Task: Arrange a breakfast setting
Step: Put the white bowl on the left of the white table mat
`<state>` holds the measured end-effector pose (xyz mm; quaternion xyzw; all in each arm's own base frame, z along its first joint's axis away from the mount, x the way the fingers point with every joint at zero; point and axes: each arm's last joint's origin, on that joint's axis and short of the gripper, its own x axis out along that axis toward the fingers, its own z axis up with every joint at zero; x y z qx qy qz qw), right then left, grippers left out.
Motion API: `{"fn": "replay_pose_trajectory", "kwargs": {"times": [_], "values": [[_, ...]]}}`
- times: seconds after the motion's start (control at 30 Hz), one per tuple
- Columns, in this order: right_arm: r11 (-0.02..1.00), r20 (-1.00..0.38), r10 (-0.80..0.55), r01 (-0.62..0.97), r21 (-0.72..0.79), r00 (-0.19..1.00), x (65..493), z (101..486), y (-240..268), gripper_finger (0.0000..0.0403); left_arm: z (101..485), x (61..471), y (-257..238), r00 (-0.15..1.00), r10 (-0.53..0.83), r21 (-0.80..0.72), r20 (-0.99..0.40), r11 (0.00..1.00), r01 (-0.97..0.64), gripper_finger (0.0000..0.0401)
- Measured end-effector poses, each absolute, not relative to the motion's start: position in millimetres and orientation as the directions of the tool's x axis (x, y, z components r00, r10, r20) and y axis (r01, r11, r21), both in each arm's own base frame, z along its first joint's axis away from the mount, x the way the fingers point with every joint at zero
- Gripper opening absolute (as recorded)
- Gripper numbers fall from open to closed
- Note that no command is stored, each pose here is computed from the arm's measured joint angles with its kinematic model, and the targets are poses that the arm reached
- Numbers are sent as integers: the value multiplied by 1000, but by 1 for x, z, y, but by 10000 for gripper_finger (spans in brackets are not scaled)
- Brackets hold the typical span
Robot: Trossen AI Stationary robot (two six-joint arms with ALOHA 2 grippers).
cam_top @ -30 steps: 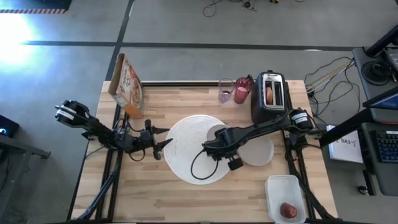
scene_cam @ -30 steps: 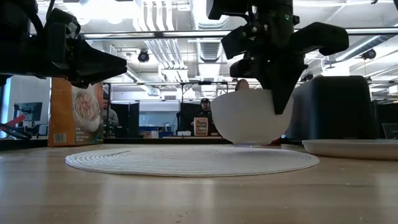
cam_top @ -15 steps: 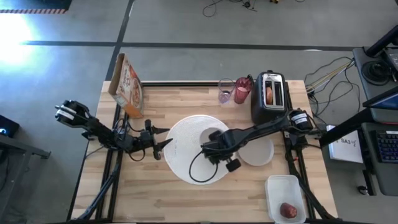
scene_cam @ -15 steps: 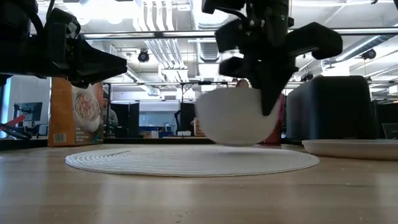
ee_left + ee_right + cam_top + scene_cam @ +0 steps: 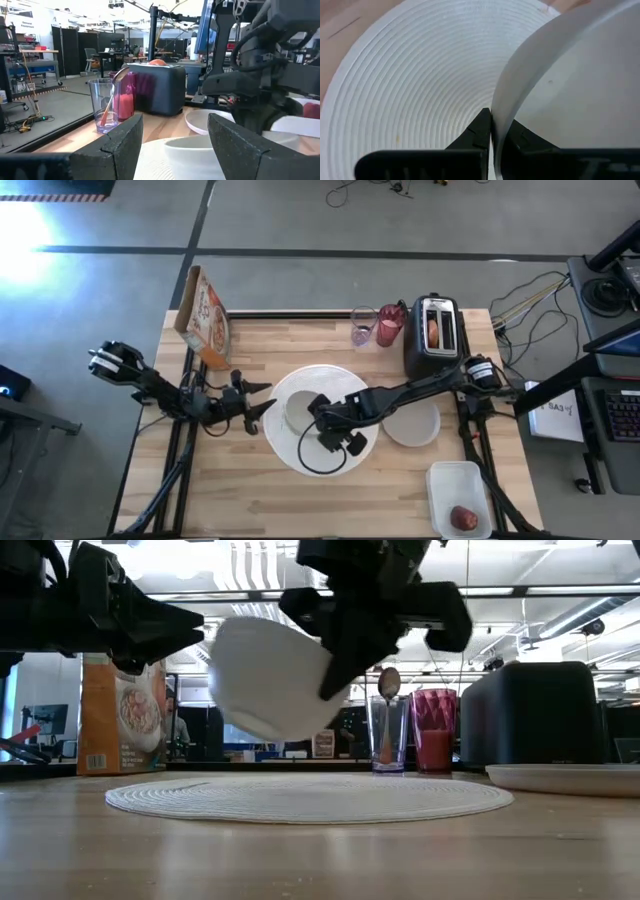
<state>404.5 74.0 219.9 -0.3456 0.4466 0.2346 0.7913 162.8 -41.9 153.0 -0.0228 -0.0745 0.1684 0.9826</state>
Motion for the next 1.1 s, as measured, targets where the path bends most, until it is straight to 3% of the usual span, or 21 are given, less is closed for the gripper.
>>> {"fn": "replay_pose_trajectory", "kwargs": {"times": [0.67, 1.1], "values": [[636, -883, 58, -699, -328, 466, 432, 187, 79, 10, 157, 162, -42, 925, 336, -104, 175, 941, -322, 208], [697, -899, 13, -649, -306, 438, 429, 189, 68, 67, 157, 162, -42, 926, 335, -104, 175, 941, -321, 208]]}}
